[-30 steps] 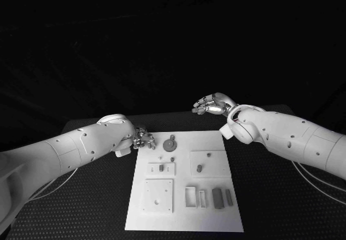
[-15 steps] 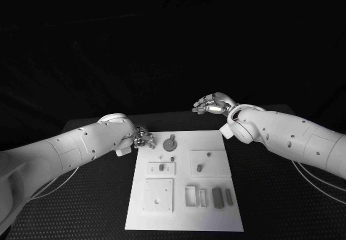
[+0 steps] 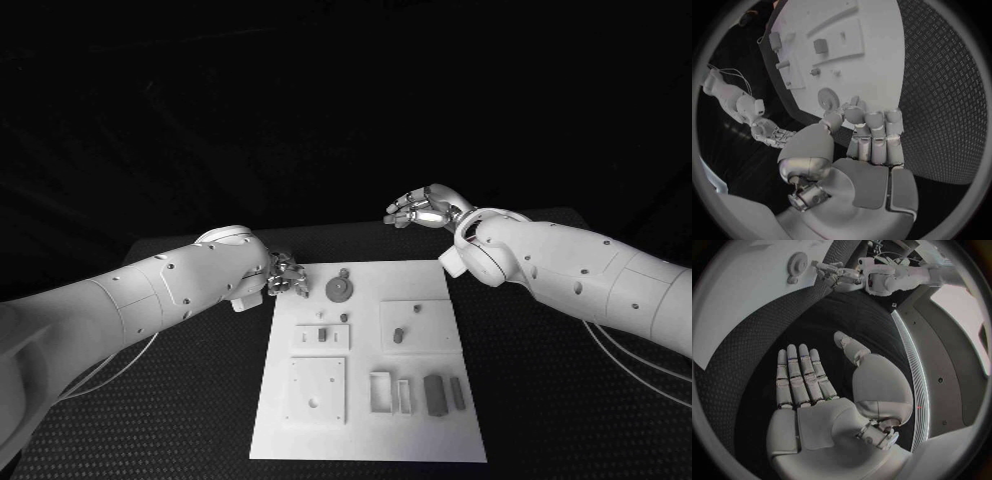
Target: Assemble the parts on the task board
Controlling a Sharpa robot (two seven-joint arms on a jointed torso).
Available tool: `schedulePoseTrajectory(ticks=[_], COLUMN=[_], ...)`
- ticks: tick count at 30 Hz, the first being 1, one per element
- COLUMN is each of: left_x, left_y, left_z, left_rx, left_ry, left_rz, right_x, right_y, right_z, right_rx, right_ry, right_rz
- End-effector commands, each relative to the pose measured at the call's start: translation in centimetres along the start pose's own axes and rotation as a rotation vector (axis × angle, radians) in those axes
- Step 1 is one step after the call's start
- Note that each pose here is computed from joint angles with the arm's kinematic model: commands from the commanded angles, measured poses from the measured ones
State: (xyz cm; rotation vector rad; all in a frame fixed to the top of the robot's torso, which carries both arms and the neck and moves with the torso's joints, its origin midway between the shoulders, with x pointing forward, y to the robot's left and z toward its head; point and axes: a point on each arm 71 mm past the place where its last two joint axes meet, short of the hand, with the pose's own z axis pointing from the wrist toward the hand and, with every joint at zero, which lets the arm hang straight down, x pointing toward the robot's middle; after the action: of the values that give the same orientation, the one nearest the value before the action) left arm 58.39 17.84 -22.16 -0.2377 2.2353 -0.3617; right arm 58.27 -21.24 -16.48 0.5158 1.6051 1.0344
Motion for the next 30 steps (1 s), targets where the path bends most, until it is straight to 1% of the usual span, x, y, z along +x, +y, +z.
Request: schedulePoseTrajectory(ticks=[1, 5, 10, 18, 24, 30], left_x=[0.21, 0.14, -0.06, -0.22, -0.21, -0.09], left_y=[0.03, 0.14, 0.29, 0.42, 0.56, 1.02], left_z=[0.08, 0.06, 0.05, 0.03, 0.02, -0.17], left_rx=[0.004, 0.002, -0.002, 0.000, 0.001, -0.004], left_ry=[0.002, -0.005, -0.028, -0.045, -0.038, -0.009], left_rz=[-0.017, -0.028, -0.041, -0.106, -0.180, -0.241], right_x=[0.12, 0.14, 0.11, 0.11, 0.07, -0.01], right_y=[0.08, 0.10, 0.07, 0.08, 0.07, 0.02], right_z=[0.01, 0.02, 0.01, 0.01, -0.01, -0.05], right_rx=[-0.008, -0.009, -0.008, -0.008, -0.008, -0.007], right_ry=[0.008, 0.009, 0.008, 0.008, 0.007, 0.005], right_rz=[0.003, 0.004, 0.004, 0.004, 0.004, 0.003])
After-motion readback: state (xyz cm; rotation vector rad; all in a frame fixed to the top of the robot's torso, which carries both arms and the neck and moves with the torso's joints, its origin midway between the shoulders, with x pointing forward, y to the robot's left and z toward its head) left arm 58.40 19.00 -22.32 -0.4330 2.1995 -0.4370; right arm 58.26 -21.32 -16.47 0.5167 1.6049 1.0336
